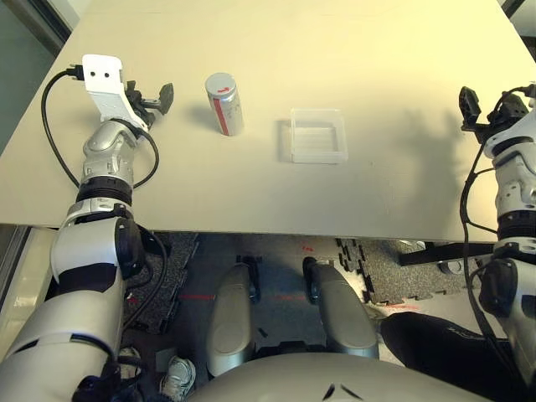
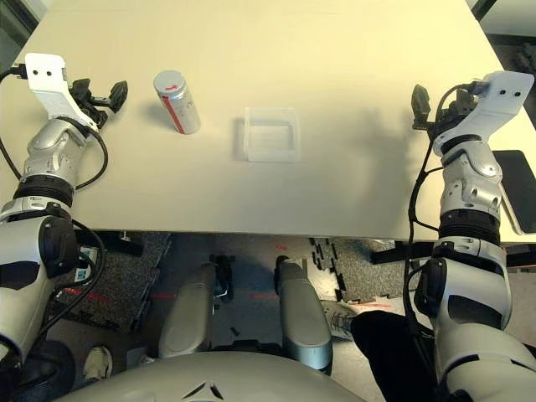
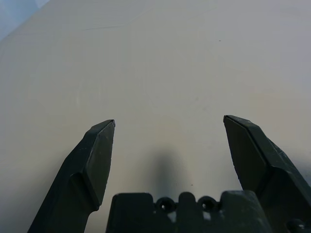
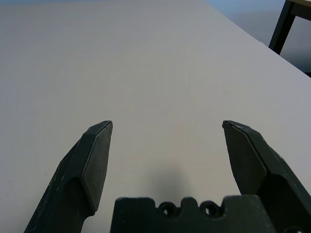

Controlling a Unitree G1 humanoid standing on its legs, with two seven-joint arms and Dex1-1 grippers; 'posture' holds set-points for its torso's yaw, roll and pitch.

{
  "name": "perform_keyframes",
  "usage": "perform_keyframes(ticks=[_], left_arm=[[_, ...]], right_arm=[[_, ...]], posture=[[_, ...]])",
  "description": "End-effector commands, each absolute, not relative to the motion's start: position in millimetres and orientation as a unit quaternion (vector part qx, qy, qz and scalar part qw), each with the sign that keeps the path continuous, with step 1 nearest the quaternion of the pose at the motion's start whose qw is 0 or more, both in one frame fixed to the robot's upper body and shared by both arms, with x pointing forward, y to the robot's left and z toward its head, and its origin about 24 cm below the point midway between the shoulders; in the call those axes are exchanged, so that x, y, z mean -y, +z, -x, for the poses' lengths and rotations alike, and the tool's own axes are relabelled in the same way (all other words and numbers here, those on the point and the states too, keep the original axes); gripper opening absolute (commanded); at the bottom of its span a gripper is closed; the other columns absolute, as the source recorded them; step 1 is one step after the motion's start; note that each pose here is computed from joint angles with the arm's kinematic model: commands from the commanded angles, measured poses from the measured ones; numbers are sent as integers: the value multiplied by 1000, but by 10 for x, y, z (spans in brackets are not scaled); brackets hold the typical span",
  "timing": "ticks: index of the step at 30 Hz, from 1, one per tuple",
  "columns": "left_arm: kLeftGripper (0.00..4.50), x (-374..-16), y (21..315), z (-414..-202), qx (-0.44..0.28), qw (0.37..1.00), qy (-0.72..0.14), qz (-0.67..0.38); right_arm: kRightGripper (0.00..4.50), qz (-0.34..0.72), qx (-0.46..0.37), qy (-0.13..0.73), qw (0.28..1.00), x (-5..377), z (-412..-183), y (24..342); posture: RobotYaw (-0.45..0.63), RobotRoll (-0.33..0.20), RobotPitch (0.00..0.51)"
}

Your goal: Pour the medicine from the bottle into the box.

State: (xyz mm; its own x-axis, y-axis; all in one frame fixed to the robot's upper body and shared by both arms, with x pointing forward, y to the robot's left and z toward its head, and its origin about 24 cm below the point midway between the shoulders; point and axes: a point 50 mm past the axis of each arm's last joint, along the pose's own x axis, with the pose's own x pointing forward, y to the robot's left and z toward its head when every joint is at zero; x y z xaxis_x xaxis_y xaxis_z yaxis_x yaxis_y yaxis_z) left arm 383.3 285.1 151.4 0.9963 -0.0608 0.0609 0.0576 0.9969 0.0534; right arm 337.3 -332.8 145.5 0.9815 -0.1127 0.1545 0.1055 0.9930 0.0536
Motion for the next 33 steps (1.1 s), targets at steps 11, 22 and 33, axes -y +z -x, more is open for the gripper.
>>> perform_keyframes(ticks=[11,22,33], left_arm=[[4488,-2768,1618,-3882,39,997,-60,-21],[4488,-2798,1729,-3625,36,979,-189,-62],[4488,-2635,1890,-3177,8,951,-292,-100]], right_arm=[[4500,-18,83,-51,995,3339,-3342,1460],[4500,7,66,11,998,3249,-3278,1577],[4500,36,21,129,991,2968,-3174,1763]], posture=[[-42,0,236],[-2,0,223],[35,0,225]])
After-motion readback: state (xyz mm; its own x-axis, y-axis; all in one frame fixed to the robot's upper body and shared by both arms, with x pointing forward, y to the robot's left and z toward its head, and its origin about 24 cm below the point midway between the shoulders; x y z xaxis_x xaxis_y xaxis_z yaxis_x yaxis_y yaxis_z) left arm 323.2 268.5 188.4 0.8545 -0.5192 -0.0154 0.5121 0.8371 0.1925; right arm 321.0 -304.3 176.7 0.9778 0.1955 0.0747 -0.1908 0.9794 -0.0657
